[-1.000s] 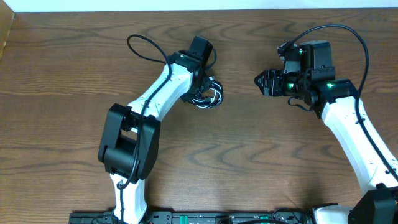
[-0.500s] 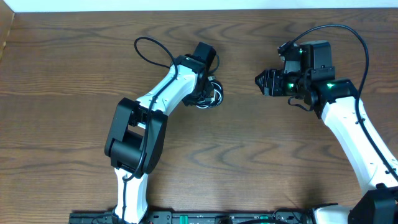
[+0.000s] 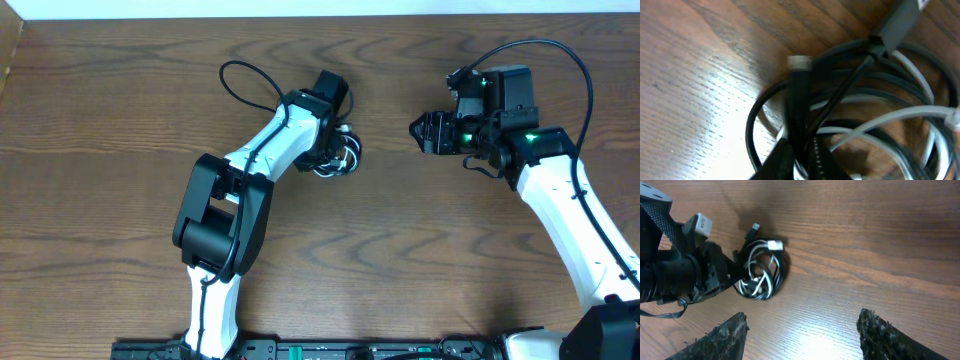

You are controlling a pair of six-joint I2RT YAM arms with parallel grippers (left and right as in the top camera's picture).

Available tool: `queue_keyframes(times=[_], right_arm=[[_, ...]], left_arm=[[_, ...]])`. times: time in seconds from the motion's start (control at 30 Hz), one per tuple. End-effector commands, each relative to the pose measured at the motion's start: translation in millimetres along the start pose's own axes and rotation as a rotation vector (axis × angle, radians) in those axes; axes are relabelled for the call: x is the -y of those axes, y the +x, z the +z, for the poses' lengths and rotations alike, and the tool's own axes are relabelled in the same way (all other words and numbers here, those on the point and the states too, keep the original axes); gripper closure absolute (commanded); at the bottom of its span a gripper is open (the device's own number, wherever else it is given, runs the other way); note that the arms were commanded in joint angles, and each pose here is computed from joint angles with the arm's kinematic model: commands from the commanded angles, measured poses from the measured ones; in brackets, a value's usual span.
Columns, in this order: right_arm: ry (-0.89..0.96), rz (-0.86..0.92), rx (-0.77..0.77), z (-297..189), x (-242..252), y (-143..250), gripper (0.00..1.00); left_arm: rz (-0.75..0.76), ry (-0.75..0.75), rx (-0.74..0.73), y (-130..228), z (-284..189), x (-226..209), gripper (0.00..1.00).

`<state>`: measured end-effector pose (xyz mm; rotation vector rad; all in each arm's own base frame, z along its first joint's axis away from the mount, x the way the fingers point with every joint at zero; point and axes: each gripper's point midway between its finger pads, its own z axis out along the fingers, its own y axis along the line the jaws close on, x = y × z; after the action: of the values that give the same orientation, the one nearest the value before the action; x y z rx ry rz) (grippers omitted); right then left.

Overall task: Untangle cables
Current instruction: 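Lower the left gripper onto the cable bundle and grasp a black cable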

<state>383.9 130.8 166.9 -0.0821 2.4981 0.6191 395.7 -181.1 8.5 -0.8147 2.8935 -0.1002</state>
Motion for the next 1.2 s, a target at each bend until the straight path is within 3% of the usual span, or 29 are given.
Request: queue_keyframes(times=[0.0,0.27,0.5,0.67,1.17], right_arm=[[0.01,0.0,0.012,-1,-1,-6,0.33],[0.008,-0.001,0.015,-1,-2,-6,0.33],[-0.052,-0.004,0.008,-1,-12,-6,0.33],[-0.135,-0.02,0.021,-3,-27,-10,0.33],[-0.132,0.003,0.025,-1,-28,-12,0.34]], left_arm=[[0.024,-0.075,-0.043,10,26,-16,0.92],[0.107,0.03,-0.044,7,-6,2,0.92],[0.276,0.23,-0.013,9,-72,29,0.92],[0.314,0.357,0.0,15,-117,41,0.92],[0.34,0.556,-0.062,25,-152,63,0.92]])
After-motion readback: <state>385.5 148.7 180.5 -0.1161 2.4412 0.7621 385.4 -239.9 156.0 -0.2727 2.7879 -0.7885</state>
